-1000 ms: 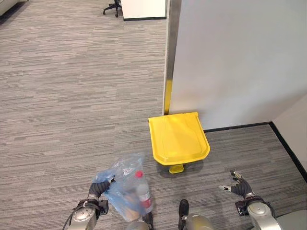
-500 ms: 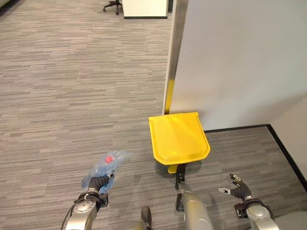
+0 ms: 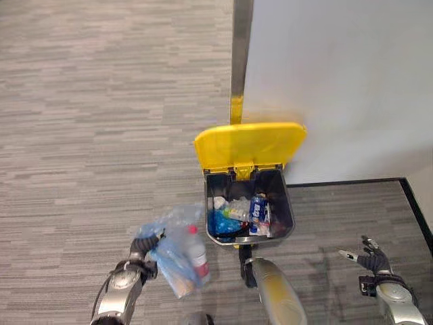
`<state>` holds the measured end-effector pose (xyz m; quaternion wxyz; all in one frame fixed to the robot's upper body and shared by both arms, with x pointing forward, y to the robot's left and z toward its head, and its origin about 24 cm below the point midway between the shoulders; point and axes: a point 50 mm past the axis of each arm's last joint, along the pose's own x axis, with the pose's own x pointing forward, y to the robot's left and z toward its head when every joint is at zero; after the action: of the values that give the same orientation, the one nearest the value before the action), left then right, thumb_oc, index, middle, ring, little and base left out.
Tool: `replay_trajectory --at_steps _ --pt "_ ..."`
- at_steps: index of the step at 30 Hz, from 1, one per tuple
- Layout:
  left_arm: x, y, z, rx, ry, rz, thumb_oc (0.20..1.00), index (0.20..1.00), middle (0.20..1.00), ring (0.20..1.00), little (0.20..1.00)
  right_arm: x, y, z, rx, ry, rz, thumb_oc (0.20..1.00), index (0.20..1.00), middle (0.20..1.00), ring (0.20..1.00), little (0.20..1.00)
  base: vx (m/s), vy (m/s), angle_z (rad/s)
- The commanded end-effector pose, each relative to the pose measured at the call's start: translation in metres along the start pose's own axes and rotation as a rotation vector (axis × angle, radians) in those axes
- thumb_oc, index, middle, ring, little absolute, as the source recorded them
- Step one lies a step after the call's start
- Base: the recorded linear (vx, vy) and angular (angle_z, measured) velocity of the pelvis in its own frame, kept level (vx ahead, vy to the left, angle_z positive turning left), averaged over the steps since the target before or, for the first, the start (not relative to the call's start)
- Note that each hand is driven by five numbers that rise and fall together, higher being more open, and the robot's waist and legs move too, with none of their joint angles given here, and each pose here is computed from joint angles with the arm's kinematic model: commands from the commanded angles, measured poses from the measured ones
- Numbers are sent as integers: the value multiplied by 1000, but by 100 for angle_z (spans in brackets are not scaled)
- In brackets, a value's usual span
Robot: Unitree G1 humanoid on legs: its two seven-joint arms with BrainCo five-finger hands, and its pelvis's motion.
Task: Gather garbage on tea table into small bin, then transfer packed bag to large trash can.
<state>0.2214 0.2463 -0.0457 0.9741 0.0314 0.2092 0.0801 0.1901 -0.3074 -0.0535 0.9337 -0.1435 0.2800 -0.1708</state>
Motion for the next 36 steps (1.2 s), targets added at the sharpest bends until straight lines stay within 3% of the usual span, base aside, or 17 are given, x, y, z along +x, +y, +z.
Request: replay_trajectory --at_steps 1,4,8,15,17,23,29,32,36 --pt "-7 14 13 -1 -100 17 200 200 200 200 200 5 31 28 33 -118 121 1000 1000 1000 1000 1000 14 34 -18" --pt "-7 9 12 2 -98 -4 200 200 200 200 200 6 50 47 40 -179 198 1000 1000 1000 1000 1000 8 35 -6" --pt "-5 -8 13 2 -105 -64 200 200 200 200 200 -2 108 107 95 -377 410 1000 1000 1000 1000 1000 10 45 4" --pt "0 -26 33 20 -188 -150 200 200 200 200 200 -7 151 202 97 -603 497 1000 1000 1000 1000 1000 -1 8 15" --pt "4 -38 53 24 -265 -206 200 200 200 200 200 -8 151 252 82 -699 464 1000 1000 1000 1000 1000 -31 8 18" --pt "11 -63 103 67 -434 -323 200 200 200 200 200 -5 127 299 -35 -794 373 1000 1000 1000 1000 1000 -36 -9 16" --pt "1 -104 148 141 -595 -517 200 200 200 200 200 1 111 306 -88 -791 329 1000 1000 1000 1000 1000 -34 -29 14" --pt "-15 -147 170 164 -690 -713 200 200 200 200 200 5 100 312 -82 -781 294 1000 1000 1000 1000 1000 -13 -20 5" --pt "-28 -178 190 195 -772 -816 200 200 200 200 200 6 96 320 -93 -784 272 1000 1000 1000 1000 1000 -1 -2 3"
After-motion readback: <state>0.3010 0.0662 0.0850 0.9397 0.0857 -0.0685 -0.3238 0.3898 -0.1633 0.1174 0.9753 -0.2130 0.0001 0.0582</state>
